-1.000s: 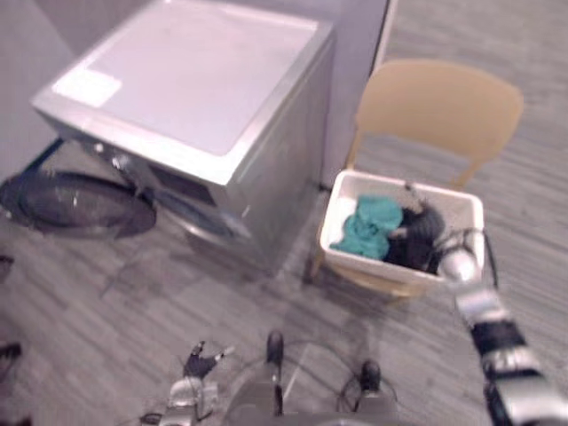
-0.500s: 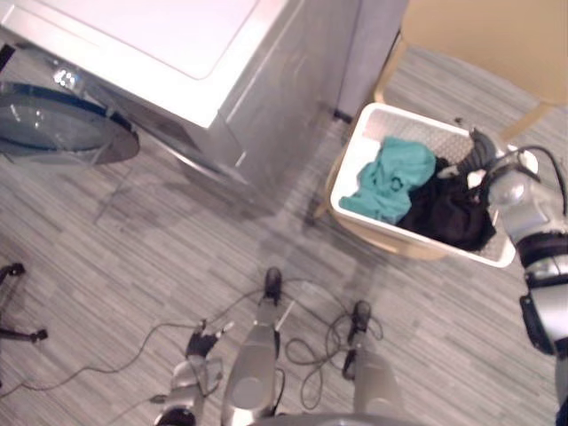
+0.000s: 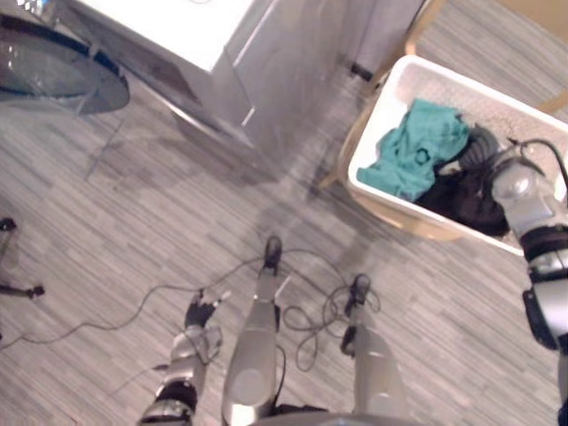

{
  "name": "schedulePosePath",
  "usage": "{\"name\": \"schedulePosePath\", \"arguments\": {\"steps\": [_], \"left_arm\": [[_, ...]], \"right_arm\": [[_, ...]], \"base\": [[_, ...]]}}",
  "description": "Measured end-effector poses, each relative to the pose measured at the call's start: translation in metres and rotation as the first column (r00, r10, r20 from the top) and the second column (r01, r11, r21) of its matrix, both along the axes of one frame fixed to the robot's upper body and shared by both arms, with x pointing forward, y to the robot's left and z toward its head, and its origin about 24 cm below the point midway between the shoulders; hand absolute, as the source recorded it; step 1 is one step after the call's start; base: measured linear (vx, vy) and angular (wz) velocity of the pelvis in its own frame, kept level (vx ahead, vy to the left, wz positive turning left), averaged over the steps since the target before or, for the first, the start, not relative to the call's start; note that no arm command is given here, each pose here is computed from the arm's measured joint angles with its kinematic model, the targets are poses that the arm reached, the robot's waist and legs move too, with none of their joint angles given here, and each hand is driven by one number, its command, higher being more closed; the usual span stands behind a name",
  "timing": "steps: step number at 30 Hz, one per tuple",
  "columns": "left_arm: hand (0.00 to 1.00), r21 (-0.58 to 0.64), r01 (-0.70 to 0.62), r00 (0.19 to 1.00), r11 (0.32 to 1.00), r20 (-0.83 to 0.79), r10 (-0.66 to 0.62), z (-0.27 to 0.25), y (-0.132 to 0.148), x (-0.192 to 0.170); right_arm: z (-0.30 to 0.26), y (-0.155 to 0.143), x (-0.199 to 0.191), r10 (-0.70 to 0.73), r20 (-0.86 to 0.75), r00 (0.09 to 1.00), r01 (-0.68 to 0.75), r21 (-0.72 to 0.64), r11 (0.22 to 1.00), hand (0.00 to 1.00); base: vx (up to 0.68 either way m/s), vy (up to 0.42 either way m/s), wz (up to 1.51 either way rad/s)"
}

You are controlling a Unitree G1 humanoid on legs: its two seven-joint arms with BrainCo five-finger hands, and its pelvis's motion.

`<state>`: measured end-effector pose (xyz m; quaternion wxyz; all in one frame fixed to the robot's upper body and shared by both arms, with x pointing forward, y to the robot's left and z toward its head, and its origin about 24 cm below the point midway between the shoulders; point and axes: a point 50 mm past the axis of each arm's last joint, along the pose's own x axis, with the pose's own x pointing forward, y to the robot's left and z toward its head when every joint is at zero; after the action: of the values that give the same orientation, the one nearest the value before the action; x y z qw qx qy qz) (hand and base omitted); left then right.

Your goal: Pick up the laundry basket with both hands and put the clothes into the washing machine.

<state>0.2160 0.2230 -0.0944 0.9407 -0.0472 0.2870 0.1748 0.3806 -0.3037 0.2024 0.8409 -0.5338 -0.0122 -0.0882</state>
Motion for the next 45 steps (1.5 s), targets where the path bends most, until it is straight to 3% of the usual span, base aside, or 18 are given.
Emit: {"name": "schedulePosePath", "arguments": {"steps": [11,19,20,27,34,38,45], "left_arm": [[0.00,0.004,0.010,0.999,1.000,0.047,-0.011,0.008,-0.006,0.010],[0.00,-0.022,0.011,0.992,1.000,0.126,-0.008,0.023,-0.012,0.029],[0.00,-0.028,0.011,0.990,1.000,0.138,-0.007,0.024,-0.014,0.031],[0.00,-0.070,0.021,0.981,0.997,0.192,-0.007,0.033,-0.028,0.042],[0.00,-0.119,0.012,0.983,0.993,0.182,0.010,0.030,-0.044,0.041],[0.00,-0.107,0.003,0.984,0.994,0.178,0.016,0.029,-0.039,0.038],[0.00,-0.068,-0.064,0.994,0.996,0.080,0.070,0.008,-0.015,0.005]], "right_arm": [[0.023,0.005,0.008,-0.017,0.067,0.998,0.016,0.021,1.000,0.00],[0.024,-0.011,0.006,-0.113,0.065,0.991,0.109,0.069,0.992,0.00],[0.024,-0.014,0.005,-0.133,0.074,0.988,0.126,0.086,0.988,1.00],[0.025,-0.025,-0.001,-0.183,0.084,0.980,0.173,0.106,0.979,1.00],[0.000,-0.004,0.007,-0.143,0.056,0.988,0.133,0.160,0.978,1.00],[-0.018,0.000,0.006,-0.148,0.001,0.989,0.146,0.165,0.975,1.00],[-0.015,-0.010,-0.012,-0.152,0.146,0.978,0.102,0.307,0.946,1.00]], "base": [[0.02,-0.011,0.05],[0.06,0.000,0.10],[0.05,0.020,0.08],[0.04,0.024,0.13],[0.02,0.001,-0.05],[0.04,-0.018,-0.04],[0.00,-0.005,-0.05]]}}
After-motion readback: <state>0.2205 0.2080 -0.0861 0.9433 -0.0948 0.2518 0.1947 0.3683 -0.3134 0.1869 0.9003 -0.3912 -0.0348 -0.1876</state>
